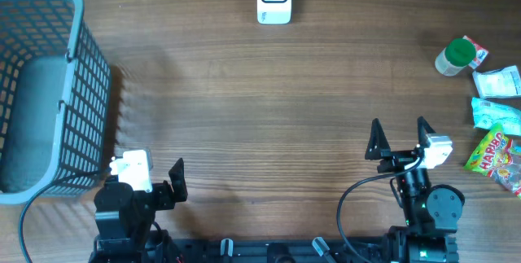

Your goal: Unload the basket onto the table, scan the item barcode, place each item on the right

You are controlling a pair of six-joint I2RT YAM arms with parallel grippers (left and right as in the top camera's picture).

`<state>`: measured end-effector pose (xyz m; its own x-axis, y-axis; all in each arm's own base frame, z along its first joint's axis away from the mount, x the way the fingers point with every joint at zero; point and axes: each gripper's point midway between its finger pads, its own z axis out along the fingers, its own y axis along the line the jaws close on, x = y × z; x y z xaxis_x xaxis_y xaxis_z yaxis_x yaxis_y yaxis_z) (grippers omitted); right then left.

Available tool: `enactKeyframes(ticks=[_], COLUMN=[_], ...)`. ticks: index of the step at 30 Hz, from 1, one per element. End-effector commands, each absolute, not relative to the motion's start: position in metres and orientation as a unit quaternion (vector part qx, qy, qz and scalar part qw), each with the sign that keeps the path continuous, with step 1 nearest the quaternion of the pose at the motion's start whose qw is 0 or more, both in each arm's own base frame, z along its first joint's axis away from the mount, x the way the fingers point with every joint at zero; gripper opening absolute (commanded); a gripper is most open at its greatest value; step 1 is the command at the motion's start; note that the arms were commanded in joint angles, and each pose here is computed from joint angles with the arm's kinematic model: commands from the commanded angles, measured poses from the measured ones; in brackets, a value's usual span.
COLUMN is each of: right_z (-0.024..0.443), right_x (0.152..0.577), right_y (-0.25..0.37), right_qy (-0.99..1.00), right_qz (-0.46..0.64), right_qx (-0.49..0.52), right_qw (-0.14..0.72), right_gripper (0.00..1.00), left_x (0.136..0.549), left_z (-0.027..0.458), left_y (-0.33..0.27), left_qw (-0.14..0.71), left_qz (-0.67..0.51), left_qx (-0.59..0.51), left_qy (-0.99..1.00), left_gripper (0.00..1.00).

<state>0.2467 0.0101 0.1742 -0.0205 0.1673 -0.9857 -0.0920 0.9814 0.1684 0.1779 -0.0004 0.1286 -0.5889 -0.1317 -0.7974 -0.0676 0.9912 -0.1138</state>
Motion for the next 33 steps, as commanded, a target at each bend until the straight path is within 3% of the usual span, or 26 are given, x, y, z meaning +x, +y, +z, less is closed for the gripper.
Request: enactKeyframes(ticks=[1,13,14,15,33], right_z=[0.178,0.178,0.178,0.178,0.178], right_x=[0.246,0.246,0.246,0.246,0.246], right_y=[0.008,0.008,0.008,0.008,0.008], right_qy=[0.702,0.702,0.702,0.702,0.702], right_qz=[0.094,0.094,0.094,0.094,0.094], right_qx=[0.036,0.036,0.036,0.036,0.036], right_qw=[0.705,0.705,0.705,0.705,0.705], right_gripper=[1.00,1.00,1.00,1.00,1.00], left_x=[0.178,0.173,0.166,0.157,0.158], left_z=[0.129,0.123,0.114,0.104,0.109], left_y=[-0.001,0.014,0.015,0.015,0.012], left_qw=[0.452,0.441,0.420,0.395,0.437], left_qz=[-0.039,0.003,0.008,0.008,0.000], left_qx=[-0.053,-0.074,-0.077,-0.077,-0.073], left_qy=[0.890,0.895,0.904,0.916,0.897], left_gripper=[1.00,1.00,0.88,1.00,1.00])
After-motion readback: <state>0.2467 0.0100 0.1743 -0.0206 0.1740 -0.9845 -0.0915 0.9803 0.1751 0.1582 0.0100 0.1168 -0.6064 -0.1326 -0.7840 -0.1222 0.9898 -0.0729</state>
